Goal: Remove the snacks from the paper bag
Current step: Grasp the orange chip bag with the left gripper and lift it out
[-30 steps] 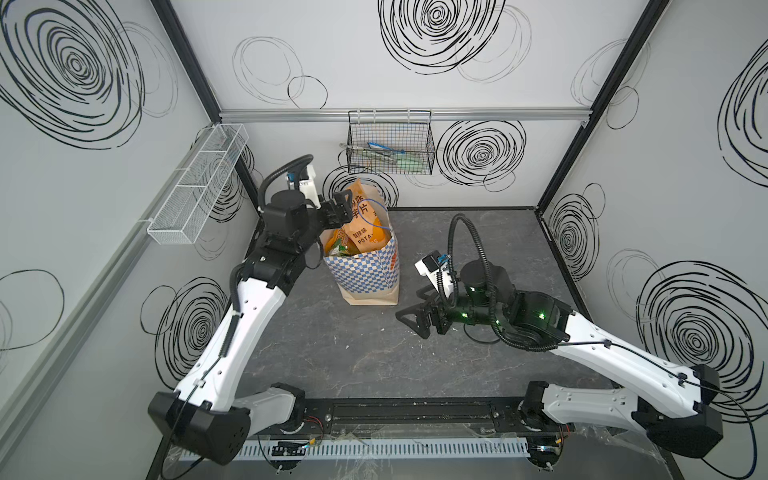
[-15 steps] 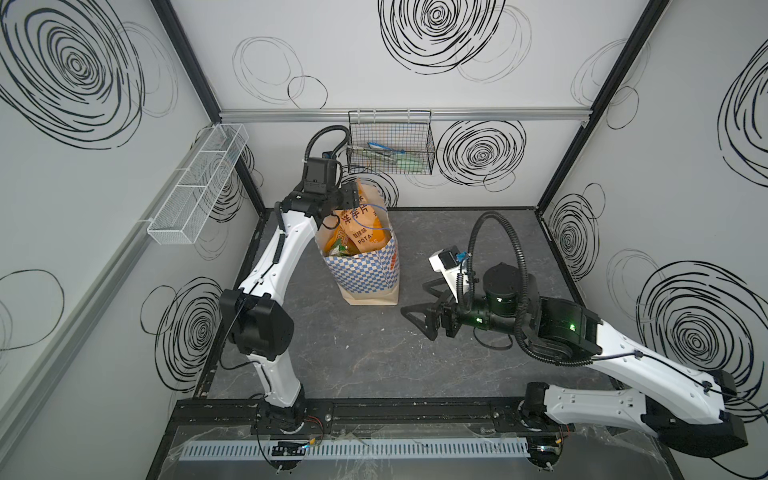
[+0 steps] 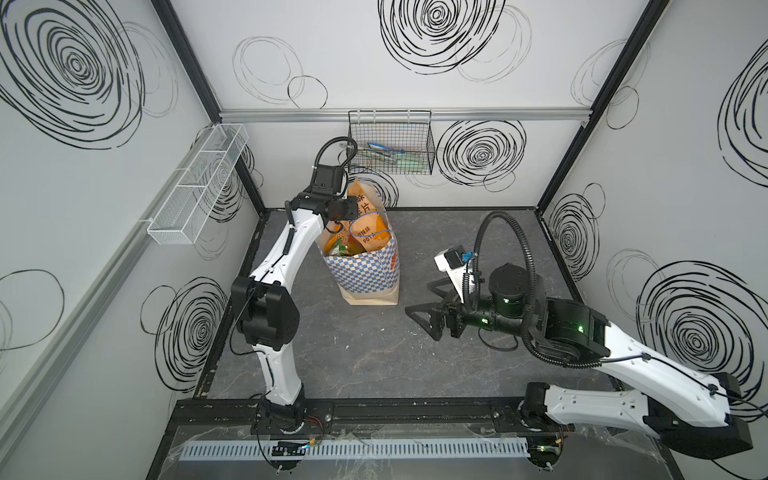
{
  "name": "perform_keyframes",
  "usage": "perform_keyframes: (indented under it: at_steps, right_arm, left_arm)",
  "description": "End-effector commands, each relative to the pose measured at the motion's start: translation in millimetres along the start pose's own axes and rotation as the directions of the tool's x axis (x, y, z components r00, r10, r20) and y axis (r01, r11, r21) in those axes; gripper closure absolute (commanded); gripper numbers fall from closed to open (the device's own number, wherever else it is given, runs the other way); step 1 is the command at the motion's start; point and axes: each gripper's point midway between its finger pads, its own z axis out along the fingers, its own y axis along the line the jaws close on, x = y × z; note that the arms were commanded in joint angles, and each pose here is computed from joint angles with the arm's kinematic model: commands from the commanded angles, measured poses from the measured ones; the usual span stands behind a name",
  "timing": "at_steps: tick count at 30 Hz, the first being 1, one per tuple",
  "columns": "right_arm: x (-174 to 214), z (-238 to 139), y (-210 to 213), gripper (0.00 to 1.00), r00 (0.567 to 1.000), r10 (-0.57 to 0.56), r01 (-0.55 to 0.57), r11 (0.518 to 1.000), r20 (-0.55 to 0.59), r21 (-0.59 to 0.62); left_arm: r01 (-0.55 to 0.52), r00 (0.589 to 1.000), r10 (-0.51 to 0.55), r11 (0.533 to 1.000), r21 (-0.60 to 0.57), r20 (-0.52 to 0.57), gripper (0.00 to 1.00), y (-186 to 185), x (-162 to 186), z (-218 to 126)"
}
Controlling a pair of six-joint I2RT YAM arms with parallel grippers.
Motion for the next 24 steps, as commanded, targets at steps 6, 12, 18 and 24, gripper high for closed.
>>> perform_keyframes:
  at_steps: [6,12,18,24]
  right_arm:
    - [-19.2,-13.1,3.8,0.03,0.997,0.031,-0.030,1.000,0.072,-0.003]
    - [-25.6,-19.5,-5.7,0.03,0.990,0.069,-0.074,0.996,0.121,0.042]
    - [-31.7,-33.2,-16.6,0.03,0.981,0.073,-0.090,0.992,0.179,0.088]
    - [-37.0,-49.0,-29.5,0.03,0.973,0.050,-0.086,0.985,0.225,0.152]
  left_arm:
    - [-0.034,0.981,0.024,0.998,0.050,0.194,1.00,-7.6,-53.6,-75.3]
    - [-0.049,0.951,0.027,0.997,0.066,0.308,1.00,-18.1,-83.2,-123.9]
    - [-0.075,0.897,0.044,0.996,0.054,0.441,1.00,-34.8,-111.9,-191.5]
    - [-0.106,0.785,0.094,0.994,-0.018,0.613,1.00,-61.6,-125.2,-276.9]
